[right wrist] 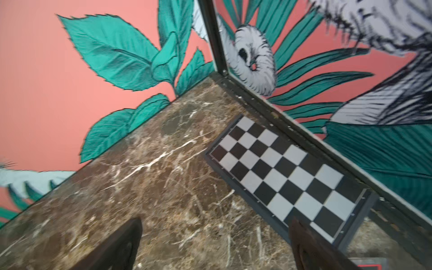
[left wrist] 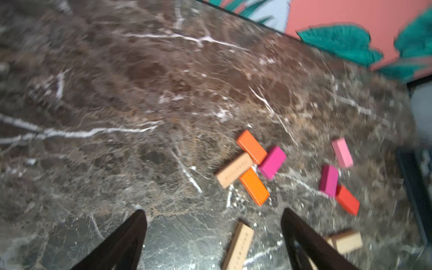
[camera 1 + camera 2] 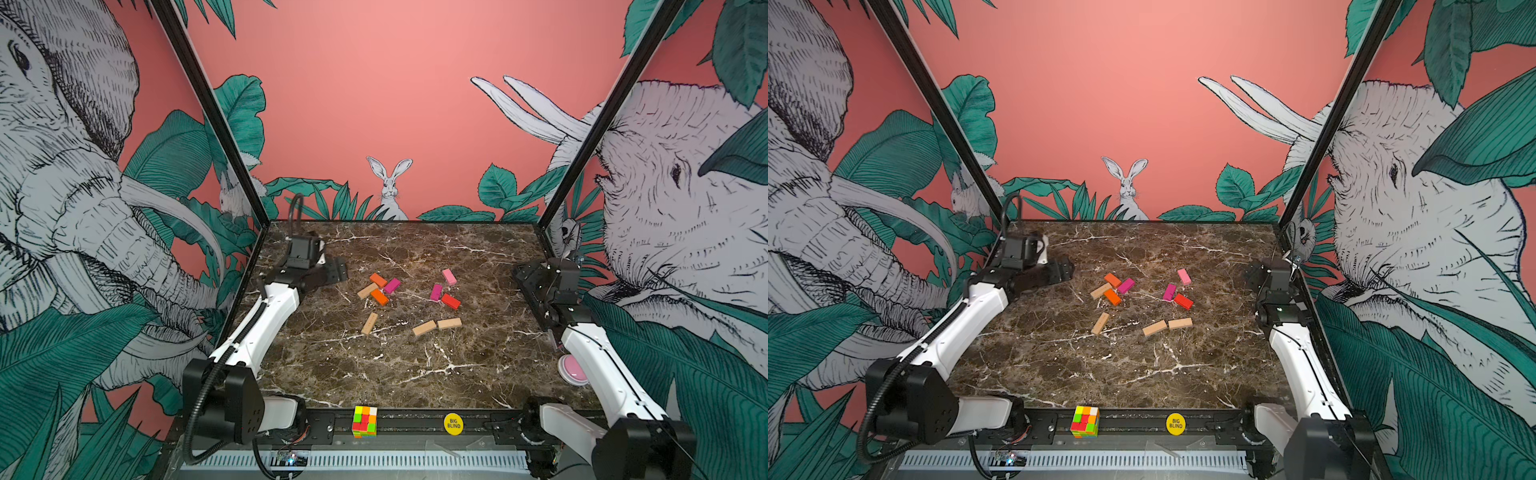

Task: Assemble the letter p with building blocks
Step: Pick up the building block from the center of the board.

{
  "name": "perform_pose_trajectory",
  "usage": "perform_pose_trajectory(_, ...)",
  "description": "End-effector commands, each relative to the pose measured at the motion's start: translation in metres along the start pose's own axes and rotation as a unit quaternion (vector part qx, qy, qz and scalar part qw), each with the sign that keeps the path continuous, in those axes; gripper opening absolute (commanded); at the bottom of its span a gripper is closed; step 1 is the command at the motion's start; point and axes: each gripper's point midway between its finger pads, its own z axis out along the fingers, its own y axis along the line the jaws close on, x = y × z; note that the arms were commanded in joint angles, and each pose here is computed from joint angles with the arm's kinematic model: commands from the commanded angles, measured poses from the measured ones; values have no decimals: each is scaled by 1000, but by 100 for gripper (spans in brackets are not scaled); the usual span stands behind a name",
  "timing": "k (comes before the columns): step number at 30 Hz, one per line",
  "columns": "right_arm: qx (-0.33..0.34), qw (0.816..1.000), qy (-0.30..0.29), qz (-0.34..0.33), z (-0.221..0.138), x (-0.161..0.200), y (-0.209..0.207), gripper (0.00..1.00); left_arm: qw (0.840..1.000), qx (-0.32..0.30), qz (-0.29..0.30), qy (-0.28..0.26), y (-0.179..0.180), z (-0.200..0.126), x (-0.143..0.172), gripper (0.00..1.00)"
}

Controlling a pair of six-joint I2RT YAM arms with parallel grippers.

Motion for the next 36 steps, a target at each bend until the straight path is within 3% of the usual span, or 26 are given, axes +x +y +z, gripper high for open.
perform_pose_trajectory(1, -49, 998, 27, -9, -7, 14, 13, 98, 990, -42, 75, 108, 0, 11, 38, 91)
perform_pose_trajectory(5, -59, 997, 42, -23, -13, 23, 13, 98, 988, -43, 66, 133, -14, 31, 31, 90)
perform_pose_trajectory(10, -94, 994, 60, -20, -14, 36, 21, 98, 987, -46, -33, 150, -23, 63, 35, 82)
perform_pose_trajectory(12, -101, 992, 67, -18, -11, 44, 24, 98, 986, -43, -42, 153, -25, 82, 37, 76)
perform_pose_trajectory(15, -107, 991, 81, -15, -8, 50, 26, 98, 981, -63, -2, 181, -24, 101, 35, 66)
perform_pose_trajectory(19, -121, 989, 85, -20, -11, 52, 31, 98, 969, -98, 87, 210, -23, 116, 37, 67)
perform_pose_trajectory(25, -131, 986, 98, -21, -12, 59, 33, 98, 953, -110, 143, 243, -20, 142, 37, 63)
perform_pose_trajectory(31, -126, 986, 108, -26, -11, 67, 30, 98, 932, -111, 239, 248, -18, 141, 32, 73)
perform_pose_trajectory(36, -124, 985, 115, -27, -9, 70, 29, 98, 931, -49, 250, 263, -34, 141, 47, 88)
